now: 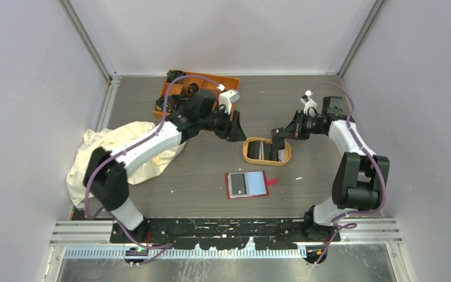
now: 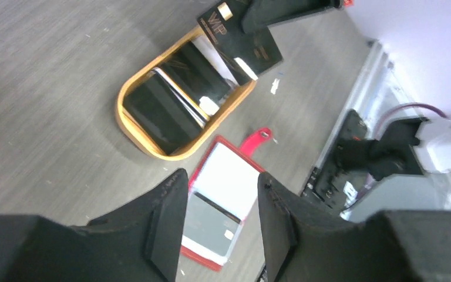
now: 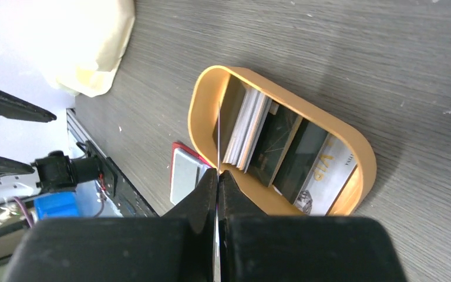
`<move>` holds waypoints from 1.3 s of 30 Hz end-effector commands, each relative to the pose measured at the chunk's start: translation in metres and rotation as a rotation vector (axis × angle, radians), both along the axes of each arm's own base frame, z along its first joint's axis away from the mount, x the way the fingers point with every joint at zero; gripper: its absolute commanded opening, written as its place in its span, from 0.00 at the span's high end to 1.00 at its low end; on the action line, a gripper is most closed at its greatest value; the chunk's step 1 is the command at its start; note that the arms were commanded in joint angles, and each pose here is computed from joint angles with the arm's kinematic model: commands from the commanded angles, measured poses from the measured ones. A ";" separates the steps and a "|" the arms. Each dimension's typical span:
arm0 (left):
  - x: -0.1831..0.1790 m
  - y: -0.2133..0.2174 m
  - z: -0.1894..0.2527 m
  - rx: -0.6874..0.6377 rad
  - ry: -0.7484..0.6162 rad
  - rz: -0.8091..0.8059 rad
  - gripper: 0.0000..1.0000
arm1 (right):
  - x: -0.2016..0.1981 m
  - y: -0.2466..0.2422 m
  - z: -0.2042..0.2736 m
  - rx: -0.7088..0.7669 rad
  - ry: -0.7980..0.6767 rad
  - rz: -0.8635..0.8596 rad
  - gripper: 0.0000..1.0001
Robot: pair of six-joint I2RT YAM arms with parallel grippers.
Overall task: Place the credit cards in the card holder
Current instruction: Pick up the credit card from the storage box, then insert the credit card into the card holder.
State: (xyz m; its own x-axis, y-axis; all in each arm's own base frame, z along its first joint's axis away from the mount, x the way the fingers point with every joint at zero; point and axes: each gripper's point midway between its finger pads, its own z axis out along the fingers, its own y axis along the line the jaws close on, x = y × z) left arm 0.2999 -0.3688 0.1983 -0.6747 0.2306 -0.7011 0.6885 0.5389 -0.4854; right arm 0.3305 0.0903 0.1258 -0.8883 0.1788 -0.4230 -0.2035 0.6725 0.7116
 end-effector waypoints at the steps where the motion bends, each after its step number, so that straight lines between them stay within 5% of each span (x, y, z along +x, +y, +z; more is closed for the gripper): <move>1: -0.029 0.006 0.067 -0.321 -0.066 -0.034 0.51 | -0.010 0.012 0.053 0.026 -0.232 0.114 0.99; 9: -0.089 0.052 0.090 -0.686 -0.133 0.096 0.09 | -0.066 0.085 0.109 0.166 -0.511 0.371 0.99; 14: -0.122 0.062 0.081 -0.802 -0.168 0.101 0.07 | -0.108 0.131 0.138 0.307 -0.564 0.560 0.99; 28: -0.147 0.039 0.066 -0.879 -0.262 0.084 0.46 | -0.166 0.168 0.128 0.403 -0.479 0.813 0.99; 34: -0.150 0.043 0.059 -0.821 -0.253 0.079 0.75 | -0.171 0.168 0.126 0.388 -0.495 0.832 0.99; 36: -0.151 0.045 0.059 -0.786 -0.261 0.080 0.95 | -0.173 0.168 0.125 0.389 -0.496 0.836 0.99; 39: -0.153 0.047 0.055 -0.717 -0.264 0.070 1.00 | -0.175 0.168 0.122 0.385 -0.506 0.843 0.88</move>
State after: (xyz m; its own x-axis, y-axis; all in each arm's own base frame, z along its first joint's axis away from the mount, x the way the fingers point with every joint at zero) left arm 0.1477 -0.3256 0.2357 -0.5187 -0.3942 -0.7587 0.7698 0.1708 -0.6150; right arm 0.1584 0.2574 0.2349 -0.5979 -0.2241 -0.7696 -0.7841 -0.0359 0.6196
